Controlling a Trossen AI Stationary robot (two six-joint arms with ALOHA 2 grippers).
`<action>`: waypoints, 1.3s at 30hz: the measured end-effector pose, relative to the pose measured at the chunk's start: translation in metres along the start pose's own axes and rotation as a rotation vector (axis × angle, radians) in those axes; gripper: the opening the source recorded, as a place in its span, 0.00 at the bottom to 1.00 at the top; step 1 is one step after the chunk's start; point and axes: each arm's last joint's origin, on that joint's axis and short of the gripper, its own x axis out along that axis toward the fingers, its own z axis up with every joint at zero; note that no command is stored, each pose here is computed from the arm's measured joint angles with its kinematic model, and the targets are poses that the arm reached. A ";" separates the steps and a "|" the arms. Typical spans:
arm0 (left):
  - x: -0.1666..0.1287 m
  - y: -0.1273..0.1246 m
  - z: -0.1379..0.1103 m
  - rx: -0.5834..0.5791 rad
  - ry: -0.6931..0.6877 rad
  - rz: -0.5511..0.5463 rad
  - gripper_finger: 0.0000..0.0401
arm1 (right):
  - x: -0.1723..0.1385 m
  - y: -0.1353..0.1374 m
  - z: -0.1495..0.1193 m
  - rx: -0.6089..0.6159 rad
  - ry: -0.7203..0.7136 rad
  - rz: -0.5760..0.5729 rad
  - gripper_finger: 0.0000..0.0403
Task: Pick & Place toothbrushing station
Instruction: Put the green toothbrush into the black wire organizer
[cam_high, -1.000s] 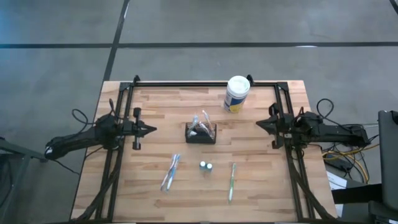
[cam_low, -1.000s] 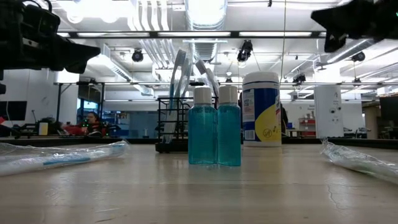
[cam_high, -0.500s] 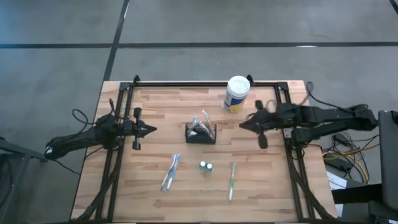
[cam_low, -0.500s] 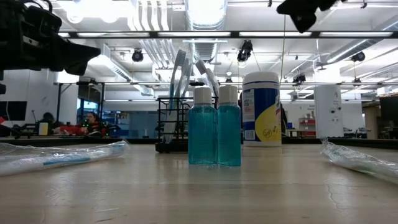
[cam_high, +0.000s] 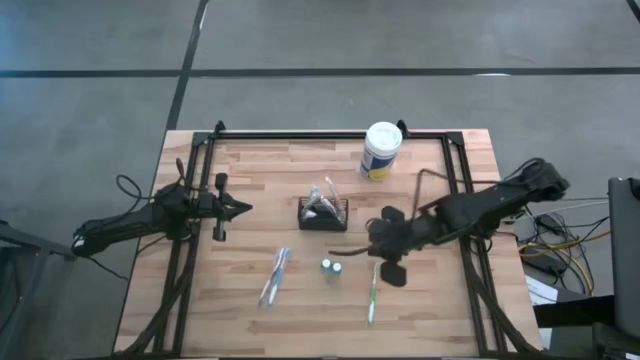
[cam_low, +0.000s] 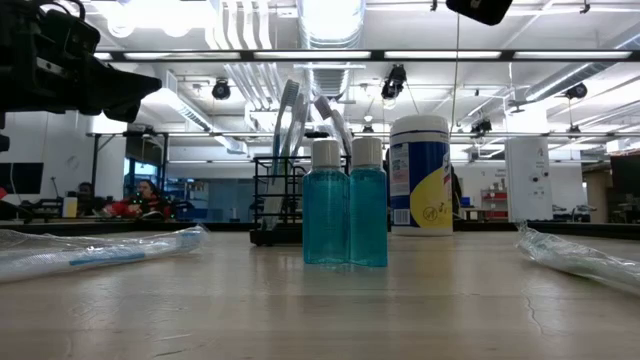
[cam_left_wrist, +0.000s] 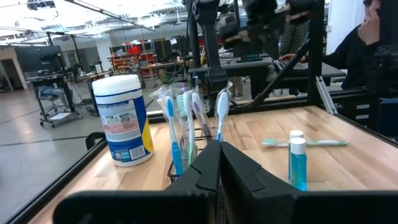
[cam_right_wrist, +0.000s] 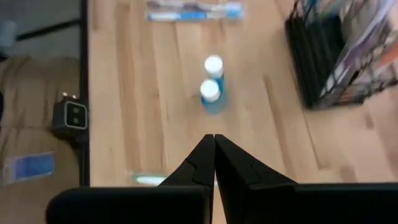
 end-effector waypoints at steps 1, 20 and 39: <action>0.000 0.000 0.000 -0.001 0.000 0.000 0.03 | 0.004 0.003 0.001 0.011 0.033 -0.015 0.03; 0.000 0.000 0.000 -0.012 0.003 -0.007 0.03 | 0.117 0.042 -0.033 0.300 0.498 -0.140 0.43; 0.001 0.000 -0.002 0.000 0.016 -0.020 0.03 | 0.165 0.037 -0.052 0.574 0.528 -0.348 0.46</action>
